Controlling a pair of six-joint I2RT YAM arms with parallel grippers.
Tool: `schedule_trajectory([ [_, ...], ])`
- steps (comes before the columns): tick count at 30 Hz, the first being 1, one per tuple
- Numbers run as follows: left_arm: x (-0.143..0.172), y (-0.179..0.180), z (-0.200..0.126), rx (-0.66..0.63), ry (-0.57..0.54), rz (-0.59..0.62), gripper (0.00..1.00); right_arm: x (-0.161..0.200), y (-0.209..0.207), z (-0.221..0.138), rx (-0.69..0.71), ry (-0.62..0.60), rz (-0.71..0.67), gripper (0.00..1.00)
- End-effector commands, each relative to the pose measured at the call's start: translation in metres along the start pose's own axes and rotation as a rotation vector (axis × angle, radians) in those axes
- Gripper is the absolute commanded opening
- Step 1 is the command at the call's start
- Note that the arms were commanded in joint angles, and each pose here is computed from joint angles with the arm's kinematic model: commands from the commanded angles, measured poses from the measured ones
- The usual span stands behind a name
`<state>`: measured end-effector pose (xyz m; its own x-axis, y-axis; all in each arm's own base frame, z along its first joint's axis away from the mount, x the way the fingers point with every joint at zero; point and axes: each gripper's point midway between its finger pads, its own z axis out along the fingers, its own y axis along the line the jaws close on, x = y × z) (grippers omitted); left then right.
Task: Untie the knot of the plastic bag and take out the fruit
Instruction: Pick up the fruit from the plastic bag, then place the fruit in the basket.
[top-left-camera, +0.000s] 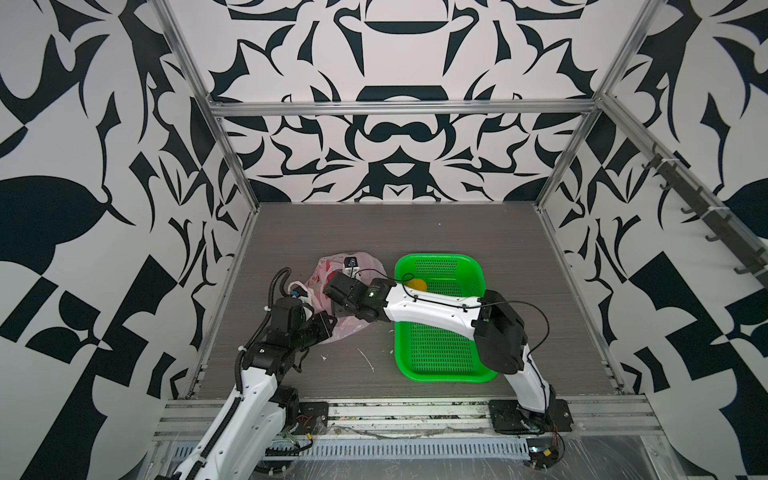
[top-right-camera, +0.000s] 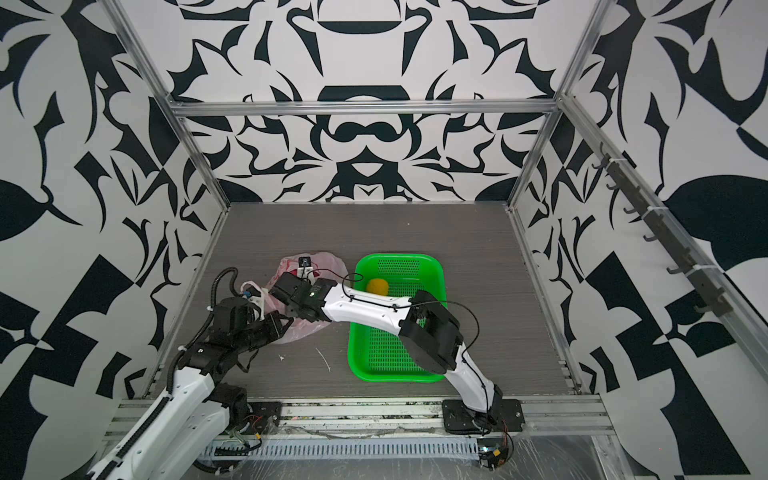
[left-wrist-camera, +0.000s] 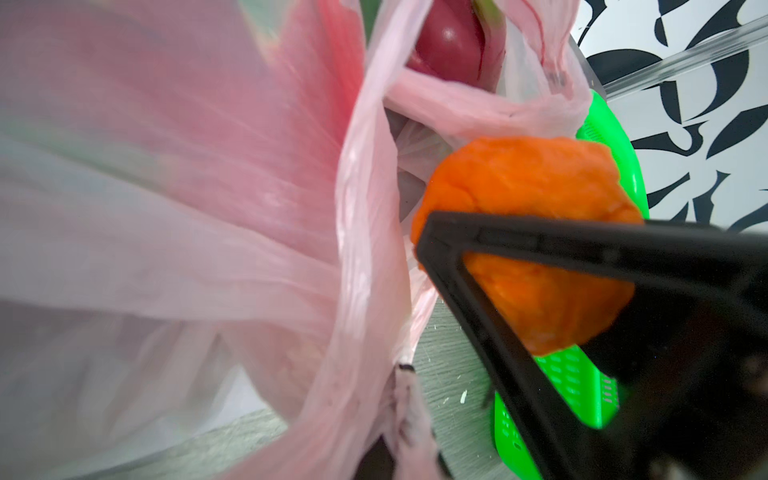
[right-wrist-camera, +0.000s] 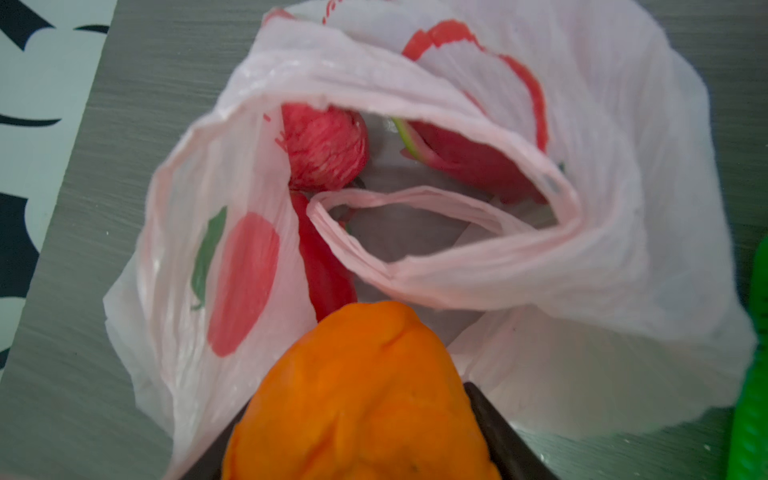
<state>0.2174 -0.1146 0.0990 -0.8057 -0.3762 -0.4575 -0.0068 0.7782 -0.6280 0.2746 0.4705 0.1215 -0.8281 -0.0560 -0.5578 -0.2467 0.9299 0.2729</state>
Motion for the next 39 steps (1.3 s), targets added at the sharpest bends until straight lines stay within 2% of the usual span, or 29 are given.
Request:
schedule_trajectory([
  [1,-0.006,0.000,-0.006,-0.026,-0.023,0.003,0.00,-0.017,0.011,-0.034,-0.072,-0.042,-0.039,0.39],
  [10,-0.011,0.005,-0.011,-0.070,-0.048,0.035,0.00,-0.031,0.002,-0.079,-0.071,-0.083,-0.173,0.38],
  [20,-0.018,0.010,-0.016,-0.110,-0.095,0.062,0.00,-0.046,-0.036,-0.124,-0.012,-0.163,-0.283,0.37],
  [30,-0.020,0.008,-0.018,-0.104,-0.105,0.076,0.00,-0.065,-0.089,-0.144,0.052,-0.196,-0.271,0.36],
  [39,-0.019,0.008,-0.019,-0.101,-0.109,0.077,0.00,-0.078,-0.141,-0.136,0.108,-0.180,-0.208,0.36],
])
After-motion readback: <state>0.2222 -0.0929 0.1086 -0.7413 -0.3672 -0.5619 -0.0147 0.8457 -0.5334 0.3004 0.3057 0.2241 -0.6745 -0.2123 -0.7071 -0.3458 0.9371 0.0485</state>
